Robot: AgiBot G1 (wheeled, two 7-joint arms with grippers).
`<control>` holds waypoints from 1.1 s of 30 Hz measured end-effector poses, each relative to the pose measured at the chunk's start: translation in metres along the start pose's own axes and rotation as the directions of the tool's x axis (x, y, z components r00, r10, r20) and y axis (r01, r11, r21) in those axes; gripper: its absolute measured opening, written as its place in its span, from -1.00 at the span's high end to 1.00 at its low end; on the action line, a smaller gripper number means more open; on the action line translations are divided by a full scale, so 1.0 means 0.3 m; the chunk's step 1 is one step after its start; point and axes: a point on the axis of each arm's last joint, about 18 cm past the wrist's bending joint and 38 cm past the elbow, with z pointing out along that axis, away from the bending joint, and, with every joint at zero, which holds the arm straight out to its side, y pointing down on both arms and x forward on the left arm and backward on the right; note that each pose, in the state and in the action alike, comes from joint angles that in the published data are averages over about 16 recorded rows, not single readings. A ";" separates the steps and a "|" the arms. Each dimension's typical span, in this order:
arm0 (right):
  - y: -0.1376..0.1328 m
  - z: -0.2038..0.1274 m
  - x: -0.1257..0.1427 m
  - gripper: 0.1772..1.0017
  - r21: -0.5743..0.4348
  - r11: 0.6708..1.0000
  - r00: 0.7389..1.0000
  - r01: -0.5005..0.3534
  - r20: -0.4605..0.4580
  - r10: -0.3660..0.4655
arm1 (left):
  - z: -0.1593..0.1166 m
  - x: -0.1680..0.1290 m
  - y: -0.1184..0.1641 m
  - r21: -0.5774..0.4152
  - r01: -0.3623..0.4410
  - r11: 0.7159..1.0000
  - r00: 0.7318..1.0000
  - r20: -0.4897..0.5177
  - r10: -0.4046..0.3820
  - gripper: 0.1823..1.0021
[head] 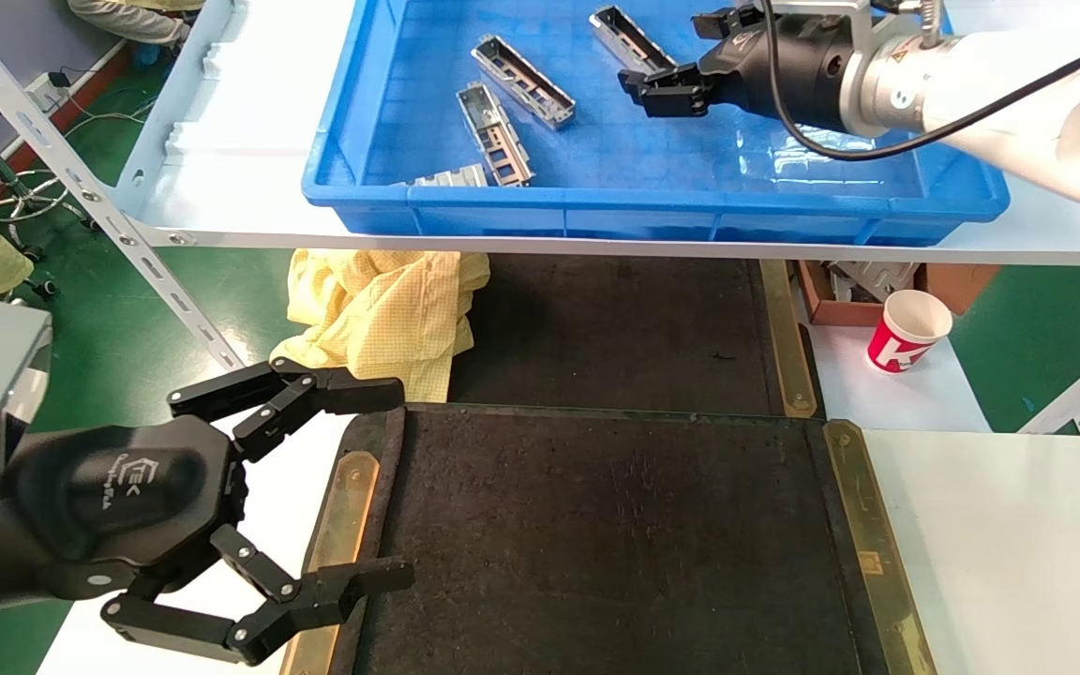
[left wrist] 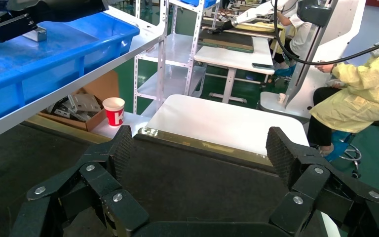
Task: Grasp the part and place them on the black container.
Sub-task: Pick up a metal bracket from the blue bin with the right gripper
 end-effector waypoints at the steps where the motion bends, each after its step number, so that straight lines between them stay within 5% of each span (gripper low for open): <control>1: 0.003 0.002 -0.002 -0.84 0.001 1.000 1.000 -0.004 -0.001 0.004 | 0.000 0.000 0.000 0.000 0.000 1.000 1.000 0.000 0.000 -1.00; 20: 0.052 0.021 -0.025 0.02 -0.001 0.999 0.999 -0.042 -0.012 0.042 | 0.000 0.000 0.000 0.000 0.000 1.000 1.000 0.000 0.000 -1.00; 33: 0.001 -0.018 0.038 0.55 0.033 0.999 0.999 -0.032 -0.043 0.034 | 0.000 0.000 0.000 0.000 0.000 1.000 1.000 0.000 0.000 -1.00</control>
